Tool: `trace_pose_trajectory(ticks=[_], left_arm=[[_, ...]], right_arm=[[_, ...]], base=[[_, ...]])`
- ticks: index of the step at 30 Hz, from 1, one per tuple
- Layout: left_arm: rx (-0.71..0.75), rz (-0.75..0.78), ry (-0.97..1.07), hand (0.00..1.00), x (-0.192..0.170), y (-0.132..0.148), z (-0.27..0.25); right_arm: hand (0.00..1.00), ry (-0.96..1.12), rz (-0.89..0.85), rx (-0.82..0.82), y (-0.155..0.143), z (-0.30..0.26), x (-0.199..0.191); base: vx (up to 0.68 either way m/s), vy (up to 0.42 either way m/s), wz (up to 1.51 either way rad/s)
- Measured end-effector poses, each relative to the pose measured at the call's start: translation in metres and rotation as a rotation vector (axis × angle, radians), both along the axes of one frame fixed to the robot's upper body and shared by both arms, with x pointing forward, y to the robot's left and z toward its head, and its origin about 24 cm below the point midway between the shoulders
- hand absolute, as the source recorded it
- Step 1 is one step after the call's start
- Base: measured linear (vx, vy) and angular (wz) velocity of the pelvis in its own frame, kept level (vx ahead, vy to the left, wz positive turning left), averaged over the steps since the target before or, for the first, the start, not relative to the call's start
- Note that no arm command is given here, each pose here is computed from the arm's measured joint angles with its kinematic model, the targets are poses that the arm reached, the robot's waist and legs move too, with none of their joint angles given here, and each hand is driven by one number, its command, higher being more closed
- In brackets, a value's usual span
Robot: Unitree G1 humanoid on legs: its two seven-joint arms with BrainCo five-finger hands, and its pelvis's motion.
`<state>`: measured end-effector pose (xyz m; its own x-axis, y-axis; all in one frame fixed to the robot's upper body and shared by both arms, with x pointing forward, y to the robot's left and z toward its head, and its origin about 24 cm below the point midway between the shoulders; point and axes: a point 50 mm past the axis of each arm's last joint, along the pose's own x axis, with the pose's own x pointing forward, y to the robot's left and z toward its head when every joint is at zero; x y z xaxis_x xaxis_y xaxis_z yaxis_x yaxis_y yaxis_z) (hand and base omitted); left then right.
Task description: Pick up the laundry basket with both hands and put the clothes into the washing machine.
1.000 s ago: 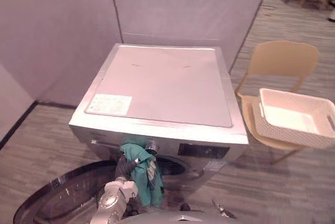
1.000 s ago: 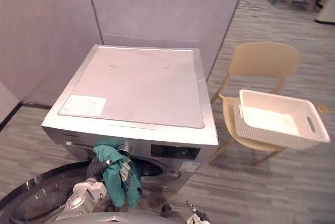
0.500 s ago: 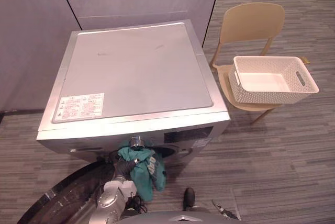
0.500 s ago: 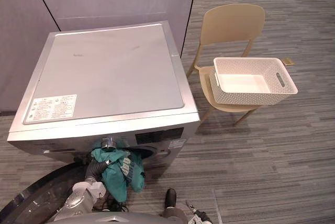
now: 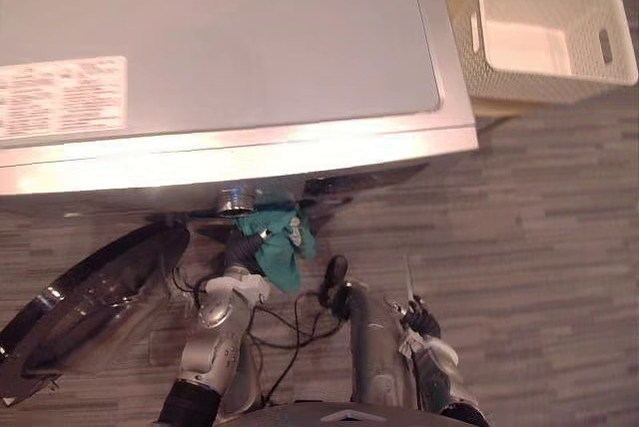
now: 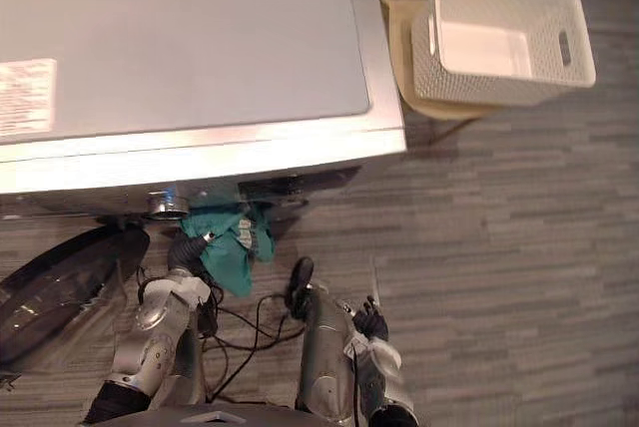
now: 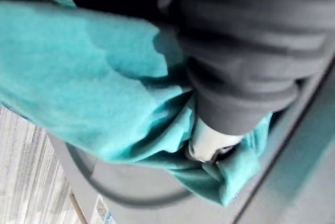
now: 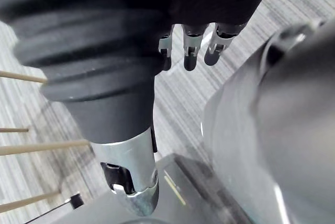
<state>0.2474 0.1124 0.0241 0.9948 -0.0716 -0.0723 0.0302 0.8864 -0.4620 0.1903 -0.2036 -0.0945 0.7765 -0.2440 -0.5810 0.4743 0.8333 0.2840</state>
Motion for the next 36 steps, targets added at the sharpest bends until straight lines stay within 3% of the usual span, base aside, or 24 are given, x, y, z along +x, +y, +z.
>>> trace_pose_trajectory(ticks=[11,16,23,27,32,36], left_arm=[[-0.033,0.169,-0.173,1.00,0.051,0.004,0.064],[-0.082,0.395,-0.363,1.00,0.076,0.038,0.125],[-0.084,0.645,-0.433,1.00,0.079,0.095,0.151],[-0.074,0.684,-0.465,1.00,0.090,0.115,0.173],[-0.006,0.665,-0.645,1.00,0.106,0.136,0.258],[0.012,0.599,-0.719,1.00,0.114,0.131,0.302]], right_arm=[[0.00,-0.265,-0.082,0.013,-0.001,0.051,0.035],[0.00,-0.361,-0.109,0.010,0.001,0.070,0.042],[0.00,-0.402,-0.189,0.005,-0.011,0.077,0.041],[0.00,-0.404,-0.241,0.035,-0.016,0.075,0.038],[0.00,-0.390,-0.244,0.060,-0.016,0.069,0.036],[0.00,-0.337,-0.233,0.077,-0.014,0.055,0.031]], base=[[-0.07,-0.049,-0.06],[-0.12,-0.042,-0.13],[-0.06,-0.037,-0.03],[-0.04,-0.025,-0.03],[-0.08,0.001,-0.32],[-0.06,0.046,-0.44]])
